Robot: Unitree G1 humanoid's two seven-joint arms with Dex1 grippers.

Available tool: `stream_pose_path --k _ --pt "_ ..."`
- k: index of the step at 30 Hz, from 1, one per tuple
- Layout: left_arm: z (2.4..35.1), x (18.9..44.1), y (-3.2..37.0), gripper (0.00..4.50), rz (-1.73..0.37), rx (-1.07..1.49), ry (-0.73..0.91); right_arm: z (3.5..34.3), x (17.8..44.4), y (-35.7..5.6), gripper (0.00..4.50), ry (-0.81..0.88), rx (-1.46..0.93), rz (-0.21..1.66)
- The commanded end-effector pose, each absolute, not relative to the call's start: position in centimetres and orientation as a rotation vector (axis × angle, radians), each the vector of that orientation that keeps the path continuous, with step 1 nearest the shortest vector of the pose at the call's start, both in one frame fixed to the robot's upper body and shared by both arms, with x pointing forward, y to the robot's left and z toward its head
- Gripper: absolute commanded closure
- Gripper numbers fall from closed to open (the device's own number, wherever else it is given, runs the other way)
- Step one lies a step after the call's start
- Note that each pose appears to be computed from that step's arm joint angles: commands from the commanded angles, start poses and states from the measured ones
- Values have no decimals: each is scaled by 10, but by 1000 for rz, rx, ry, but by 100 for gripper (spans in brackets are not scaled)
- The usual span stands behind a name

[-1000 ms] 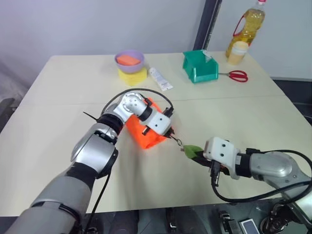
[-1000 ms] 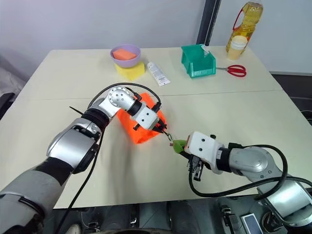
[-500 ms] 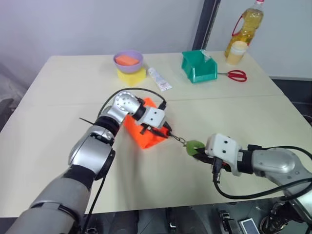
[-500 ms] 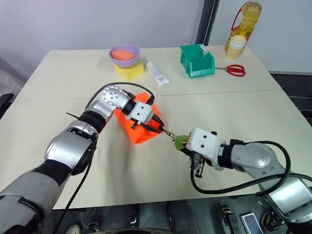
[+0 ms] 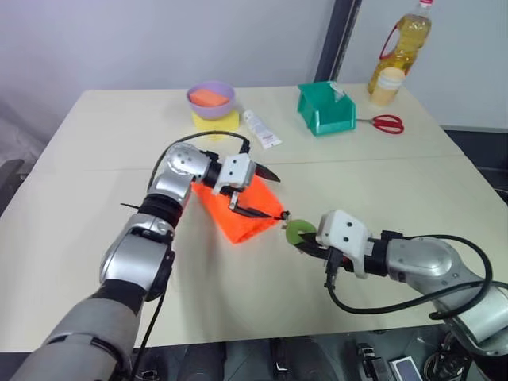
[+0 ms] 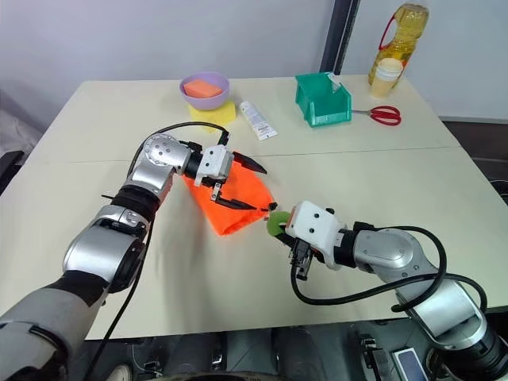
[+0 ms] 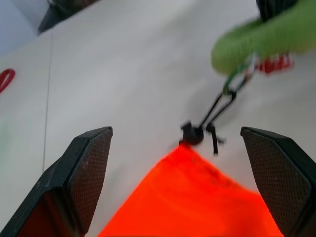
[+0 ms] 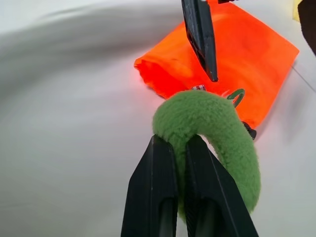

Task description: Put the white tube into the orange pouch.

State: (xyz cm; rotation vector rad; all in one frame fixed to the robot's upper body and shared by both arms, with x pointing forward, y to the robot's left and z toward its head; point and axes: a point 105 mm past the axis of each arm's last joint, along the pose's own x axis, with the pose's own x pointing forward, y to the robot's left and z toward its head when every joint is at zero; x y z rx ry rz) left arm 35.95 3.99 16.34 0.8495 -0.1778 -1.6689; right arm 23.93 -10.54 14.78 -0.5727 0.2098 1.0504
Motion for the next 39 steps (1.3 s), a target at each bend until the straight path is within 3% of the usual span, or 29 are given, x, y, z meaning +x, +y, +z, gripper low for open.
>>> stream_pose_path --k 1,17,39 --pt "166 357 32 6 -1689 926 -227 157 234 -104 450 181 -593 1074" --pt "152 351 -17 6 -1765 1083 -237 144 239 -168 450 358 -756 862" --pt "145 360 -24 6 -1722 914 -53 141 243 -169 450 328 -769 835"
